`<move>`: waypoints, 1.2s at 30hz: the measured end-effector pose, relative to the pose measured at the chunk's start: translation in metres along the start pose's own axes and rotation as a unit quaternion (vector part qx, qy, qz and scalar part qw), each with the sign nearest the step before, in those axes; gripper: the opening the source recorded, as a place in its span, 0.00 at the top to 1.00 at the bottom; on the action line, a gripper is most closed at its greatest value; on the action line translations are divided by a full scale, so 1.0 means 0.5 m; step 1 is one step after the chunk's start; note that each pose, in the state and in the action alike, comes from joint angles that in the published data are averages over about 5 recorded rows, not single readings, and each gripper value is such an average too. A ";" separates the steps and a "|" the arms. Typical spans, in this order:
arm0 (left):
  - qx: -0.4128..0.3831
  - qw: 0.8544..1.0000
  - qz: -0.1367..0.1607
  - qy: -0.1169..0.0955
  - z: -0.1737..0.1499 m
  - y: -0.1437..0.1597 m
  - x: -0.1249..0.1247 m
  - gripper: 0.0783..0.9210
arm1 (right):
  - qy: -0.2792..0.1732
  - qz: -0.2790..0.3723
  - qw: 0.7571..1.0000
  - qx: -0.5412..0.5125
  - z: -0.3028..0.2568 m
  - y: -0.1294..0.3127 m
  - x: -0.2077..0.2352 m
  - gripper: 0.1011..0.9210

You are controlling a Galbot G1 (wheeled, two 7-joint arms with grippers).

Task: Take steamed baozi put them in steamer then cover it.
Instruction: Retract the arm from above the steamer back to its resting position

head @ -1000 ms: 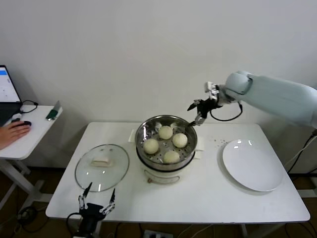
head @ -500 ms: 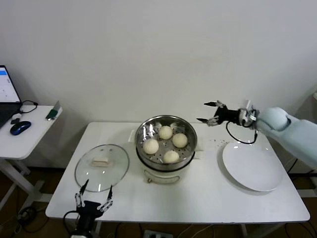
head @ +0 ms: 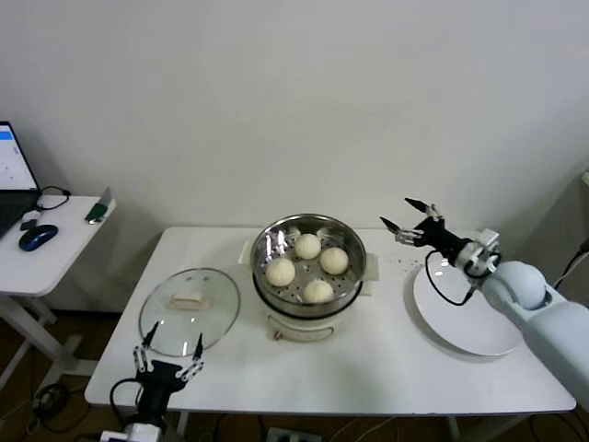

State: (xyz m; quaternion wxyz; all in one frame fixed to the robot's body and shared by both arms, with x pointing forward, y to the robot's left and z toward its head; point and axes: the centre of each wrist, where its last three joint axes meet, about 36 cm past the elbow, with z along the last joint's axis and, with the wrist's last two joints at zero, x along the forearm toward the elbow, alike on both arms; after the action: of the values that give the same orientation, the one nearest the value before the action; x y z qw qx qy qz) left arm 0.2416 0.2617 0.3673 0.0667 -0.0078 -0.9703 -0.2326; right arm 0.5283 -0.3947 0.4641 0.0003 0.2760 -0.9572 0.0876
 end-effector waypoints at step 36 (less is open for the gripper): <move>-0.547 0.837 -0.003 -0.004 0.098 0.010 -0.232 0.12 | 0.080 0.200 0.970 -0.111 0.202 0.129 0.265 0.12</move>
State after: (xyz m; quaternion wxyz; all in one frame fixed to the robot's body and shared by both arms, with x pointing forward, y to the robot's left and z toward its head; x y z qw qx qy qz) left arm 0.3507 0.2903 0.3110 0.0466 -0.0407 -0.6854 -0.7256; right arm 0.3869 -0.4280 0.3603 0.0897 0.0694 -0.9936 0.0007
